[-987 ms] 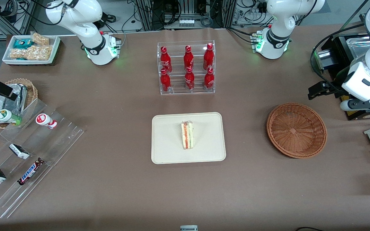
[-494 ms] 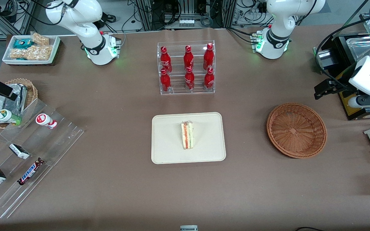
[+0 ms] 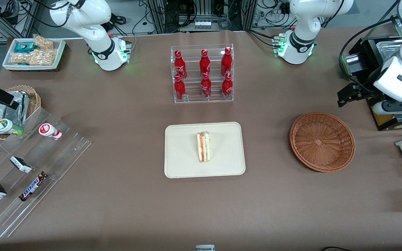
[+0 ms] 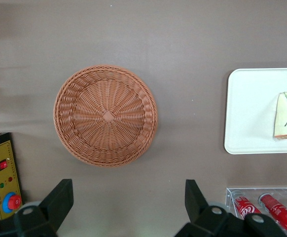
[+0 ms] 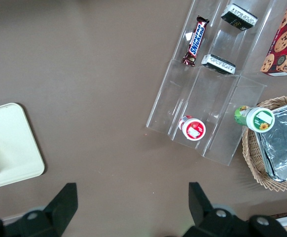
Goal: Place sandwich from basket to tray
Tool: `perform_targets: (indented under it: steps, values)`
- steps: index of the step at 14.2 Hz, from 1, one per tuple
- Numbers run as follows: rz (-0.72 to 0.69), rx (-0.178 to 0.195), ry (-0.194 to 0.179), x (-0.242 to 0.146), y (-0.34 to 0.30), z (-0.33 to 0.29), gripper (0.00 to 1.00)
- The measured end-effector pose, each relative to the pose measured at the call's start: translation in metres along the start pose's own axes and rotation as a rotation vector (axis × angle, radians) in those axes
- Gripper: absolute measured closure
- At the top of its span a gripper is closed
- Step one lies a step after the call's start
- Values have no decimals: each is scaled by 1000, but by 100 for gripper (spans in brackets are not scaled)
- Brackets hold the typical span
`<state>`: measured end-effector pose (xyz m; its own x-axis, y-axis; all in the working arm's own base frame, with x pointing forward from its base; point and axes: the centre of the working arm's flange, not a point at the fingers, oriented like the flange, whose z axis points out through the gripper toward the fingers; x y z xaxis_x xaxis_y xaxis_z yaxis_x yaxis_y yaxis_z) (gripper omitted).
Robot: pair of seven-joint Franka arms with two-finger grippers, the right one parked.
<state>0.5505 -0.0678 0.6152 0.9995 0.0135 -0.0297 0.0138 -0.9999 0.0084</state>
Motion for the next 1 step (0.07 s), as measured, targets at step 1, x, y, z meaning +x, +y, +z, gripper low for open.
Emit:
perform_targets:
  steps: [1]
  values:
    - [4,0,-1,0,2,0,0]
